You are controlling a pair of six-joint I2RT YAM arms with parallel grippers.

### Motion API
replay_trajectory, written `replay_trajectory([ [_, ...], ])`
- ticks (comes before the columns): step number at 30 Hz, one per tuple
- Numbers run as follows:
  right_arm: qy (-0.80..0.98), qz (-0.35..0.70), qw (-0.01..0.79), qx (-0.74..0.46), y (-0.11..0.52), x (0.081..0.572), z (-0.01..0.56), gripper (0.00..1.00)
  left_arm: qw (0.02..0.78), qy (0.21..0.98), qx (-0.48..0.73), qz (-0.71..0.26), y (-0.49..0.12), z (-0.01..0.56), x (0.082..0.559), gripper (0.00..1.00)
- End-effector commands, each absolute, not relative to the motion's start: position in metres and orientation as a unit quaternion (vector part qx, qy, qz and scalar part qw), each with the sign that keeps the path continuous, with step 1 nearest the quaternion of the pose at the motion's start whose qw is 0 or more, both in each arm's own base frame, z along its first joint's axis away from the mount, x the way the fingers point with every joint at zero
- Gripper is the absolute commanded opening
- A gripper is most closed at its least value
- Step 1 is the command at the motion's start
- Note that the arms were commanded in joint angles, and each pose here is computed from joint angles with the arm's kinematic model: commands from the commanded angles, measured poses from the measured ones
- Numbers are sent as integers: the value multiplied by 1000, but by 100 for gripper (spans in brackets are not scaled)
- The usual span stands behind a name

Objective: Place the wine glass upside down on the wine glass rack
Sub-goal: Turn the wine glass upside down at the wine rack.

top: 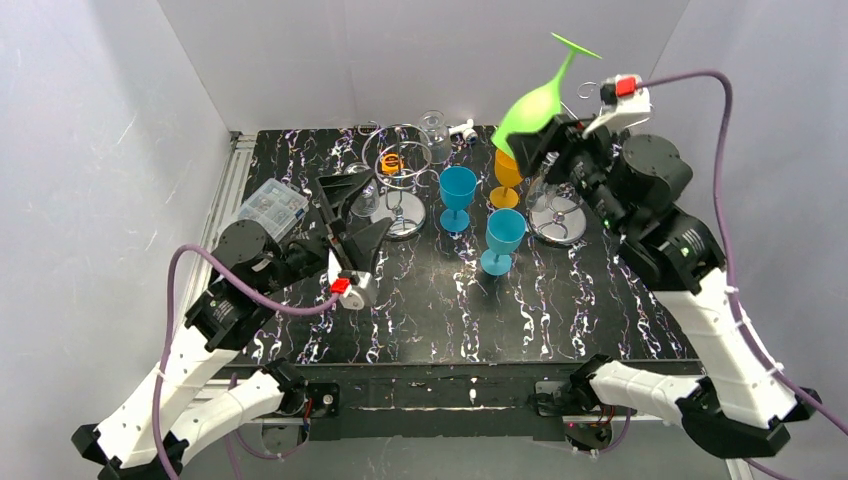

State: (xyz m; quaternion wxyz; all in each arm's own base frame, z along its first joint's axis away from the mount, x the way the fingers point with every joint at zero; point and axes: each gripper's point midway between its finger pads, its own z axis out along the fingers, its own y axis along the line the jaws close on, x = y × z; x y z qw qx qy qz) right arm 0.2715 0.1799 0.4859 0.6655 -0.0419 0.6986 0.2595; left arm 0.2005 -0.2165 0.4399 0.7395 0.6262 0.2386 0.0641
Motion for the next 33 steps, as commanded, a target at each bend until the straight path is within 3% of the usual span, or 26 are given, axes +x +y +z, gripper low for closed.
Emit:
replay_trajectory([
  [1,743,88,663,-13,111,269,433,61,732,309,606,36,-216,426,216,98],
  [14,753,-56,649,94,12,220,372,58,742,319,590,21,-231,432,234,98],
  [33,716,-144,669,138,-3,239,322,50,725,359,587,-31,-247,410,253,98],
])
